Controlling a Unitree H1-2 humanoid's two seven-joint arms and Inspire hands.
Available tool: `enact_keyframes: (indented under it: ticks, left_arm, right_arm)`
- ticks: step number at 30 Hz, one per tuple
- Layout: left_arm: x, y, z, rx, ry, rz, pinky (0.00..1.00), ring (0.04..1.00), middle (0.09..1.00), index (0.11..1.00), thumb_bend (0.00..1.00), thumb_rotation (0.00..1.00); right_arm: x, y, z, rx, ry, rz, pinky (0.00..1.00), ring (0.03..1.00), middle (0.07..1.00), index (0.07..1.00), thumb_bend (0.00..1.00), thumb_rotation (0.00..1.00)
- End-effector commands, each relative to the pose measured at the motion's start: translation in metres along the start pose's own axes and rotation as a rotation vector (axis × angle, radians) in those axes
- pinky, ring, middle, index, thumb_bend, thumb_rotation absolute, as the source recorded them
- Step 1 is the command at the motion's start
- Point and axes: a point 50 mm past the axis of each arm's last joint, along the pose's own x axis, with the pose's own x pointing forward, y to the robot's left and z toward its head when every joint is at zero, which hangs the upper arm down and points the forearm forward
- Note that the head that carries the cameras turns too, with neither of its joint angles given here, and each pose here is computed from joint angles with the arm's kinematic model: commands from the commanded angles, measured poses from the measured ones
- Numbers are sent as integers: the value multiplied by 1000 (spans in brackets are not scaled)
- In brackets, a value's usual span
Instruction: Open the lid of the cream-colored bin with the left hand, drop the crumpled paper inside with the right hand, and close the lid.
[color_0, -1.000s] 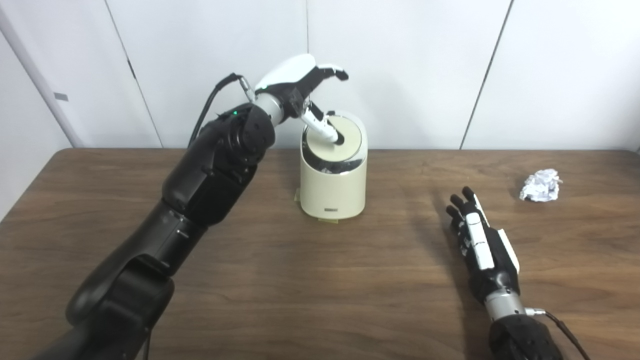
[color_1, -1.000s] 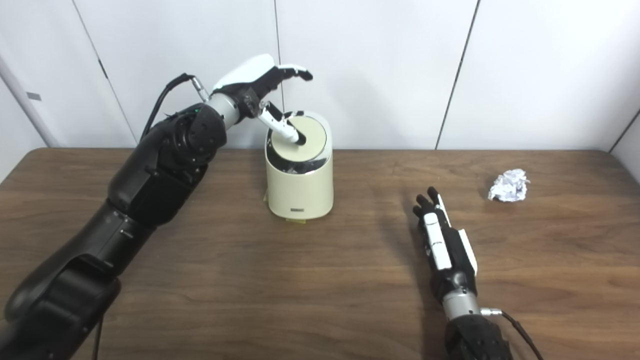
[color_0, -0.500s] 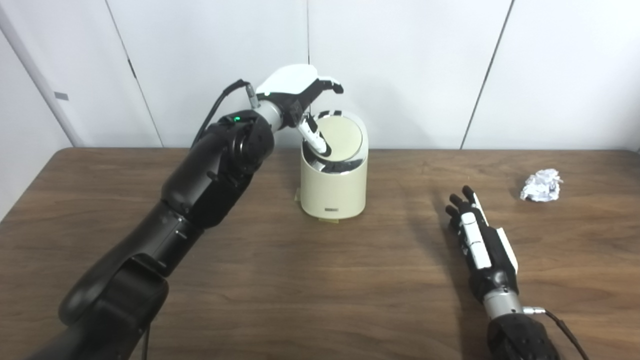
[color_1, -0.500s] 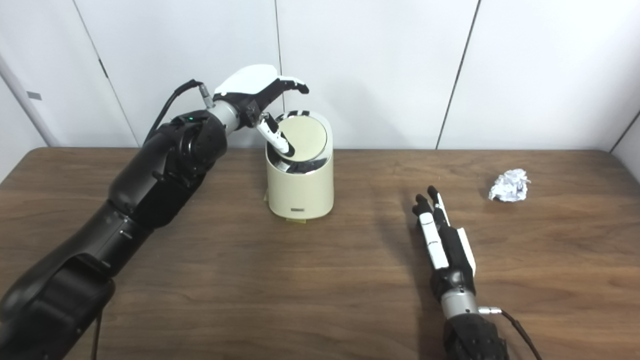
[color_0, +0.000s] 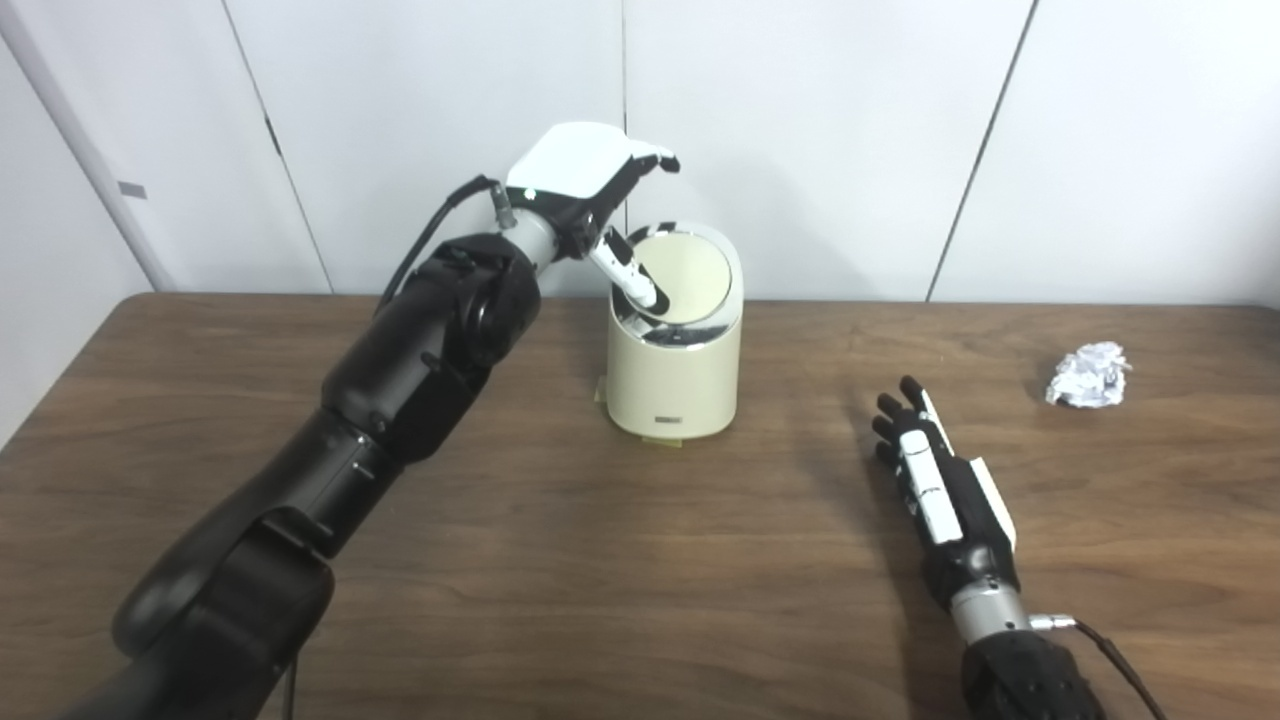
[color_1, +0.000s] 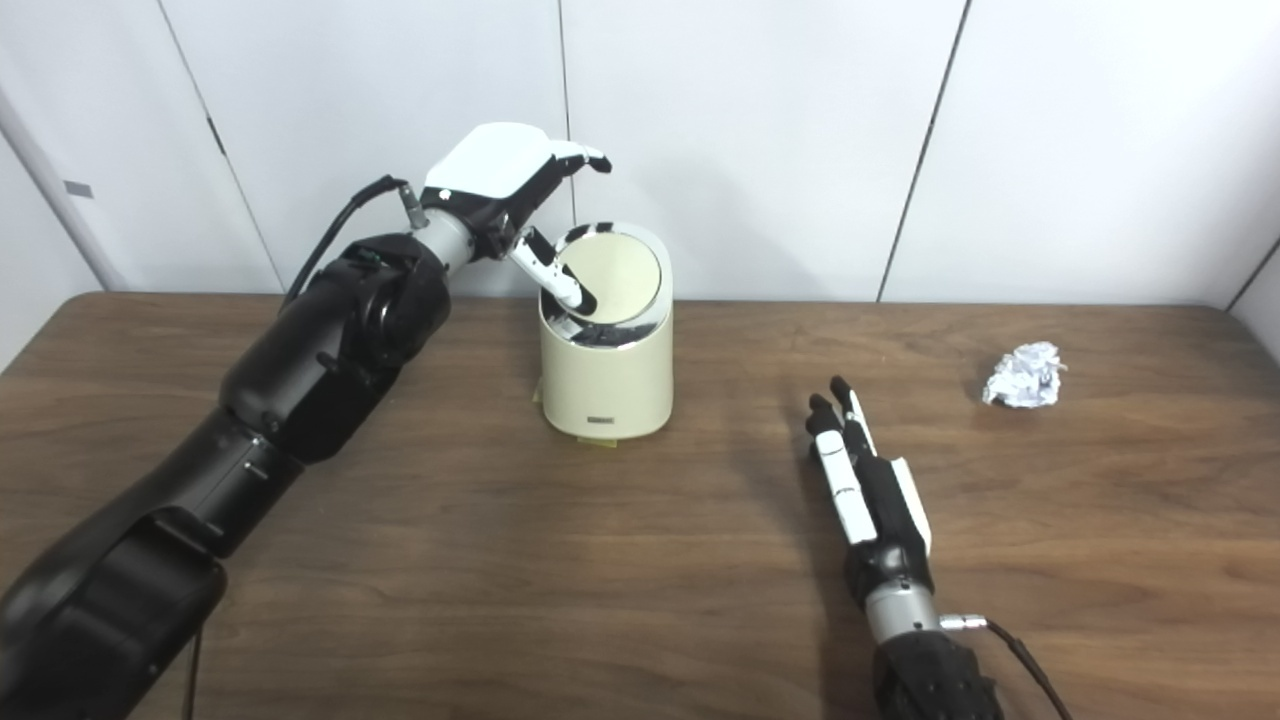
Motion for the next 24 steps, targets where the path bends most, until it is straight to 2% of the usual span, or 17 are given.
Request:
enact_keyframes:
  ticks: [1, 6, 10, 13, 14, 16, 18, 20, 22, 24]
  left_arm:
    - [4, -3, 13, 60, -43, -28, 827, 910, 904, 901, 919, 69]
    - [0, -6, 17, 84, -50, -51, 848, 933, 916, 909, 922, 35]
    - [-7, 7, 16, -47, -20, -38, 810, 910, 912, 906, 912, 23]
    - [-15, 20, 9, -223, -9, -8, 810, 905, 900, 897, 894, 24]
    - [-21, 25, 4, -345, 13, 7, 812, 905, 899, 896, 892, 22]
    - [-31, 32, -3, -503, 45, 19, 830, 914, 913, 893, 881, 24]
    - [-51, 35, -15, -706, 73, 70, 847, 892, 881, 875, 874, 28]
    - [-68, 33, -26, -847, 94, 114, 840, 866, 851, 855, 860, 23]
    - [-83, 26, -34, -937, 133, 151, 813, 843, 832, 834, 786, 79]
    - [-101, 13, -42, -971, 177, 176, 809, 843, 831, 833, 725, 77]
  right_arm:
    - [6, 1, 17, 16, -74, 10, 941, 931, 944, 994, 539, 868]
    - [7, 0, 17, 33, -73, 8, 942, 922, 943, 992, 552, 849]
    - [7, 1, 17, 19, -72, -1, 927, 922, 938, 985, 545, 850]
    - [8, 2, 17, 38, -64, 4, 944, 925, 943, 986, 546, 848]
    - [8, 3, 18, 45, -62, 5, 949, 927, 944, 986, 547, 844]
    - [8, 4, 19, 47, -60, 6, 951, 927, 946, 985, 554, 842]
    - [9, 4, 19, 38, -65, 12, 948, 927, 947, 990, 542, 848]
    - [9, 3, 18, 27, -68, 15, 945, 929, 948, 997, 526, 866]
    - [10, 1, 17, 24, -66, 13, 942, 929, 946, 994, 534, 868]
    - [11, 1, 16, 35, -59, 4, 938, 926, 942, 988, 546, 860]
